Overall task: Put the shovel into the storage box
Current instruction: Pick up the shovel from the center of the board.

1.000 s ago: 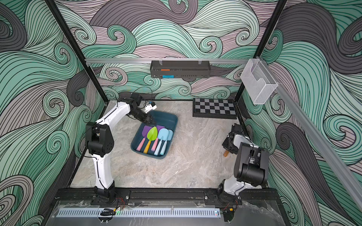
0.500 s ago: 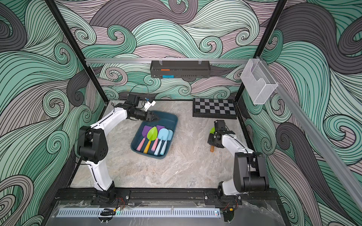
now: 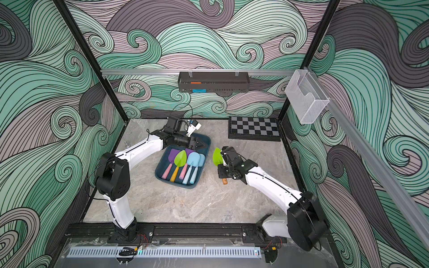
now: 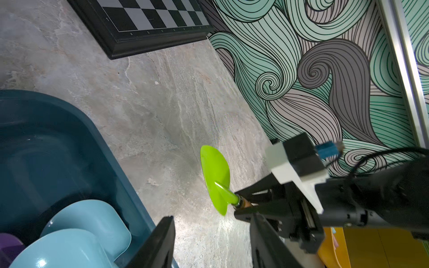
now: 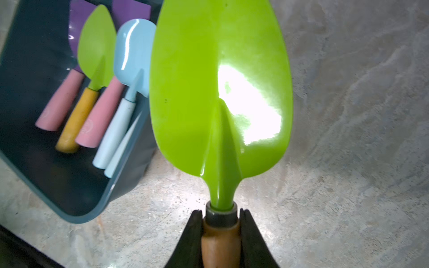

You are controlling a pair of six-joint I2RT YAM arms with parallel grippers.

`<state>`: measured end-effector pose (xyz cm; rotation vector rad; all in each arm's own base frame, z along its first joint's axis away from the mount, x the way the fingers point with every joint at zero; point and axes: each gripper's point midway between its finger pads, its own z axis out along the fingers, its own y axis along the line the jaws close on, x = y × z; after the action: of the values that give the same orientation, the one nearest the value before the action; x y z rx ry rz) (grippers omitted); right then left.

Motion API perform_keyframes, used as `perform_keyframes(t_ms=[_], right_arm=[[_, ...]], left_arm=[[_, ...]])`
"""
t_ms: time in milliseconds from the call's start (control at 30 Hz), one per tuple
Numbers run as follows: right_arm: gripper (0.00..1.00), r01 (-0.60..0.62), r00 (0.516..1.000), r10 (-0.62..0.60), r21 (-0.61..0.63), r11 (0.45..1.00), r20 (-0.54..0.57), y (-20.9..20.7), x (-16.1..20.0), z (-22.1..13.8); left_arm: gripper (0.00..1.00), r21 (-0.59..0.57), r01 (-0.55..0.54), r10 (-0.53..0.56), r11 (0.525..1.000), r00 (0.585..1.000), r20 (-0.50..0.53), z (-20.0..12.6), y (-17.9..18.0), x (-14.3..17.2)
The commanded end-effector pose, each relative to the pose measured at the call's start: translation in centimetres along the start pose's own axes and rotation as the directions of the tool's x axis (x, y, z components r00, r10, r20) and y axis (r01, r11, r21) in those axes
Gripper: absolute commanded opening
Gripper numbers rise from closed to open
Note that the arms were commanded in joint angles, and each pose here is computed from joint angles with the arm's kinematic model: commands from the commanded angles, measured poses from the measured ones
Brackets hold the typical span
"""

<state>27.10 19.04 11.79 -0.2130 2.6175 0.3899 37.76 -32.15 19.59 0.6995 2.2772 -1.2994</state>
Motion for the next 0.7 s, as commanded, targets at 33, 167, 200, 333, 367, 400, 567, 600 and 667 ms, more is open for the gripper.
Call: perform_keyframes(t_ms=[33,167,200,333,367,400,567,600,667], right_arm=[[0.0,0.012,0.997,-0.009,-0.04,0.999,0.075,2.4,-1.9,-2.1],[0.0,0.056,0.993,-0.049,-0.063,0.996,0.109,4.5,-2.4,-3.1],[0.0,0.065,0.992,-0.058,-0.065,0.996,0.113,4.8,-2.5,-3.2],[0.0,0.083,0.99,-0.074,-0.065,0.994,0.119,5.5,-2.8,-3.4],[0.0,0.086,0.99,-0.078,-0.064,0.994,0.12,5.5,-2.9,-3.4],[0.0,0.088,0.989,-0.079,-0.064,0.994,0.122,5.5,-2.9,-3.5],[0.0,0.098,0.985,-0.087,-0.066,0.993,0.151,5.8,-3.7,-4.2],[0.0,0.099,0.984,-0.088,-0.065,0.993,0.156,5.8,-3.8,-4.3],[0.0,0.102,0.983,-0.09,-0.064,0.993,0.158,6.0,-4.0,-4.3]], left_arm=[[0.55,-0.034,0.014,-0.013,0.999,1.0,0.028,0.3,0.5,-0.4],[0.55,-0.022,0.021,-0.021,1.0,1.0,0.006,1.4,0.1,0.2],[0.55,-0.019,0.02,-0.02,1.0,1.0,0.002,1.7,-0.1,0.4],[0.55,-0.012,0.006,-0.006,1.0,1.0,0.011,1.8,-1.4,0.6],[0.55,-0.017,0.0,0.0,1.0,1.0,0.025,1.6,-1.6,0.5],[0.55,-0.023,-0.005,0.006,1.0,0.999,0.041,1.4,-1.8,0.3],[0.46,0.007,-0.008,0.007,1.0,0.999,0.041,1.3,-2.8,0.4],[0.39,0.01,-0.006,0.006,1.0,0.999,0.038,1.4,-2.8,0.5],[0.26,0.012,0.003,-0.004,1.0,0.999,0.035,1.7,-2.8,0.6]])
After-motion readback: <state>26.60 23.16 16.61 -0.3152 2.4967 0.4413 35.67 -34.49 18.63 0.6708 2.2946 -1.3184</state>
